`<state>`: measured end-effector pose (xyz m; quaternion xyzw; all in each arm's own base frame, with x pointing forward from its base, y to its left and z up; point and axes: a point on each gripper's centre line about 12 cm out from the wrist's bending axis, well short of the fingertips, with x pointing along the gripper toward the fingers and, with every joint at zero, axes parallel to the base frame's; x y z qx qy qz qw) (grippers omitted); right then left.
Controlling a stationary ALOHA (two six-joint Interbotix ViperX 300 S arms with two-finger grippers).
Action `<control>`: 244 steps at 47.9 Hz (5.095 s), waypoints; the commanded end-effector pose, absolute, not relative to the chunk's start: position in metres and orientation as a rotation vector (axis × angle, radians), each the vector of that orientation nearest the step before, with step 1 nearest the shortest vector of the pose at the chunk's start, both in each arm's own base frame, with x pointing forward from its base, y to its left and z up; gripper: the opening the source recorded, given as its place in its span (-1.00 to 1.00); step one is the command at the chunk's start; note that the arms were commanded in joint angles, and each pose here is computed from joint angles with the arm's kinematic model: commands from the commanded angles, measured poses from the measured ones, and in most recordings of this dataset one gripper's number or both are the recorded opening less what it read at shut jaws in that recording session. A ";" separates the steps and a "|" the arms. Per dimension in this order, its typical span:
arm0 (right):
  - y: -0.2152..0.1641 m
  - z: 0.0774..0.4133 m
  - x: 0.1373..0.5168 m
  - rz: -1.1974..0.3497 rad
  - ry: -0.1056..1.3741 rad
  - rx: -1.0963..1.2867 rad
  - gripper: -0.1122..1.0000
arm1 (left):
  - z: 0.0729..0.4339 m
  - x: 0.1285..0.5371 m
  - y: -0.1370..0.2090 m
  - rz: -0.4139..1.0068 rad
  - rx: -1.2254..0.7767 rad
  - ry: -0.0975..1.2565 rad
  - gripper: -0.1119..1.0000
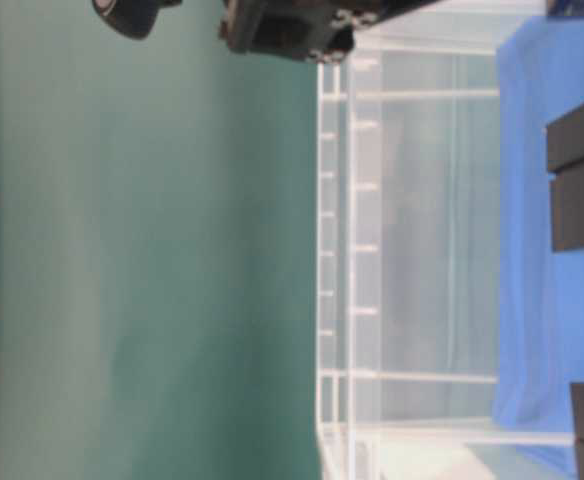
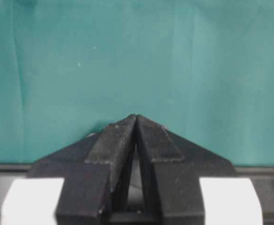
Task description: Take the box out of the case with the right arm.
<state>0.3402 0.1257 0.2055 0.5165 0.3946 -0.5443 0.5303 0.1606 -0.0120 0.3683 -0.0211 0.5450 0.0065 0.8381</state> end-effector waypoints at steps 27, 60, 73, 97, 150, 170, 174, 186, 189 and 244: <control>0.127 0.248 0.345 -1.253 0.918 1.275 0.79 | 0.374 0.162 -0.012 0.015 -0.044 1.131 -0.76; 0.111 0.354 0.329 -1.327 0.901 1.157 0.77 | 0.374 0.162 -0.012 0.015 -0.044 1.133 -0.76; 0.109 0.353 0.319 -1.317 0.906 1.161 0.77 | 0.375 0.162 -0.011 0.018 -0.048 1.130 -0.76; 0.093 0.345 0.241 -1.284 0.904 1.191 0.77 | 0.375 0.162 -0.011 0.018 -0.047 1.131 -0.76; -0.015 0.345 0.205 -1.338 0.916 1.142 0.77 | 0.374 0.161 -0.011 0.018 -0.046 1.137 -0.76; -0.077 0.343 0.204 -1.320 0.902 1.116 0.77 | 0.375 0.161 -0.011 0.018 -0.046 1.137 -0.76; -0.077 0.343 0.204 -1.318 0.899 1.118 0.77 | 0.374 0.161 -0.011 0.019 -0.047 1.137 -0.76; -0.076 0.343 0.204 -1.309 0.908 1.127 0.77 | 0.374 0.161 -0.011 0.019 -0.047 1.139 -0.76; -0.075 0.343 0.204 -1.308 0.909 1.130 0.77 | 0.374 0.161 -0.011 0.019 -0.047 1.139 -0.76; -0.074 0.343 0.205 -1.303 0.916 1.137 0.77 | 0.374 0.161 -0.011 0.019 -0.047 1.139 -0.76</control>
